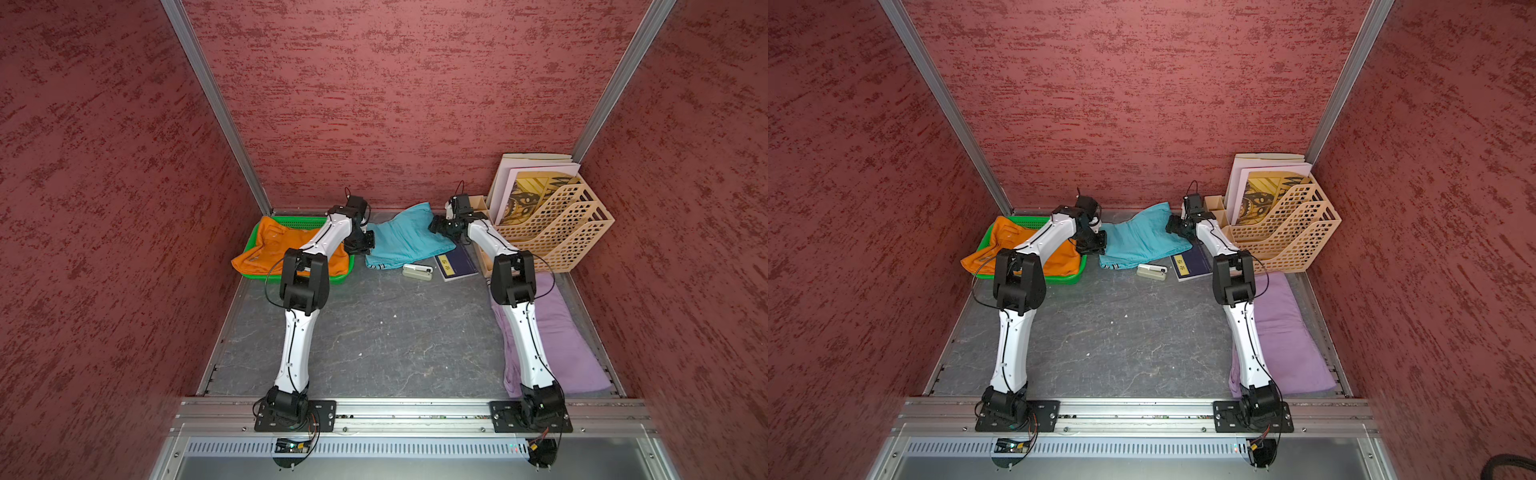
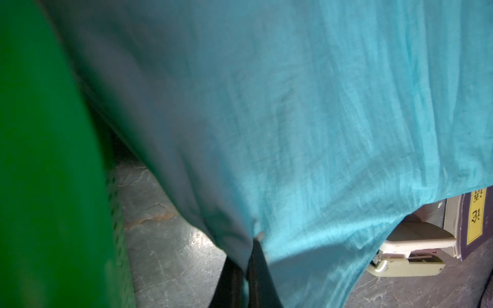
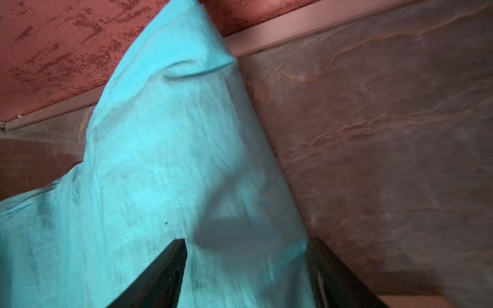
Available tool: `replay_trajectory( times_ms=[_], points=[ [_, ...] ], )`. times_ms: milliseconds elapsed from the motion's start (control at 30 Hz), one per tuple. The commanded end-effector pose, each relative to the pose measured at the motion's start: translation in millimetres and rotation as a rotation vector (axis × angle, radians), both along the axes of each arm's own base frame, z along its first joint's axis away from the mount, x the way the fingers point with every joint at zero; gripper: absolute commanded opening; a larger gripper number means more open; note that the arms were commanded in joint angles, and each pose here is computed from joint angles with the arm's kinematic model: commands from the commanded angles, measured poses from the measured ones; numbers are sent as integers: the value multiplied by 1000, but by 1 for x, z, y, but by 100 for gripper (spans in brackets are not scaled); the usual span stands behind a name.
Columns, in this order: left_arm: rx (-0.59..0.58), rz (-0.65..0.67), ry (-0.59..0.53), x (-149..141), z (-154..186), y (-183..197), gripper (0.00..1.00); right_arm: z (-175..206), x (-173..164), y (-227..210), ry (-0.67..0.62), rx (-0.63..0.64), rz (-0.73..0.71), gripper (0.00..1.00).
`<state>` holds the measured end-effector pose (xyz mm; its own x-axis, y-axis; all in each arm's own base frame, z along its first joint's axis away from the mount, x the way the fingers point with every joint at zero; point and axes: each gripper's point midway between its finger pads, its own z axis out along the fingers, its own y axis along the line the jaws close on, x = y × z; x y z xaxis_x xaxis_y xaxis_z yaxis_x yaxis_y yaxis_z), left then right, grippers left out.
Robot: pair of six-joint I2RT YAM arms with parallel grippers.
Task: Put the folded long pants in the basket
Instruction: Pick up the long pant at the center of the board.
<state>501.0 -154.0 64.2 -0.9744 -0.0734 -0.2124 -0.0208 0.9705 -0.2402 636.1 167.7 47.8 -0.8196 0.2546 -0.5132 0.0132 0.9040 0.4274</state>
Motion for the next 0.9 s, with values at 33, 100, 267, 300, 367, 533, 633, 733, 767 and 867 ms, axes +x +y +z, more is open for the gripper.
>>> replay_trajectory(
  times_ms=[33,100,267,300,367,533,633,733,767,867],
  points=[
    [20,16,-2,-1,4,16,0,25,14,-14,-74,-45,-38,78],
    [19,15,-5,0,5,16,0,12,13,-11,-32,-29,-29,78],
    [21,18,-8,1,6,18,0,-11,4,3,43,45,2,77],
    [20,18,-8,1,6,19,0,-13,3,3,51,50,1,76],
    [20,20,-4,1,5,19,0,-17,1,7,65,71,12,75],
    [15,18,-7,1,5,18,0,-32,-6,8,117,76,13,73],
    [15,18,-5,1,4,18,0,-35,-10,13,135,99,32,66],
    [12,20,-9,2,6,18,0,-30,-10,16,131,118,43,52],
    [10,21,-8,2,5,17,0,-27,-9,17,123,123,46,44],
    [-1,18,-17,3,8,14,0,-10,-5,20,90,147,49,13]
  ],
)
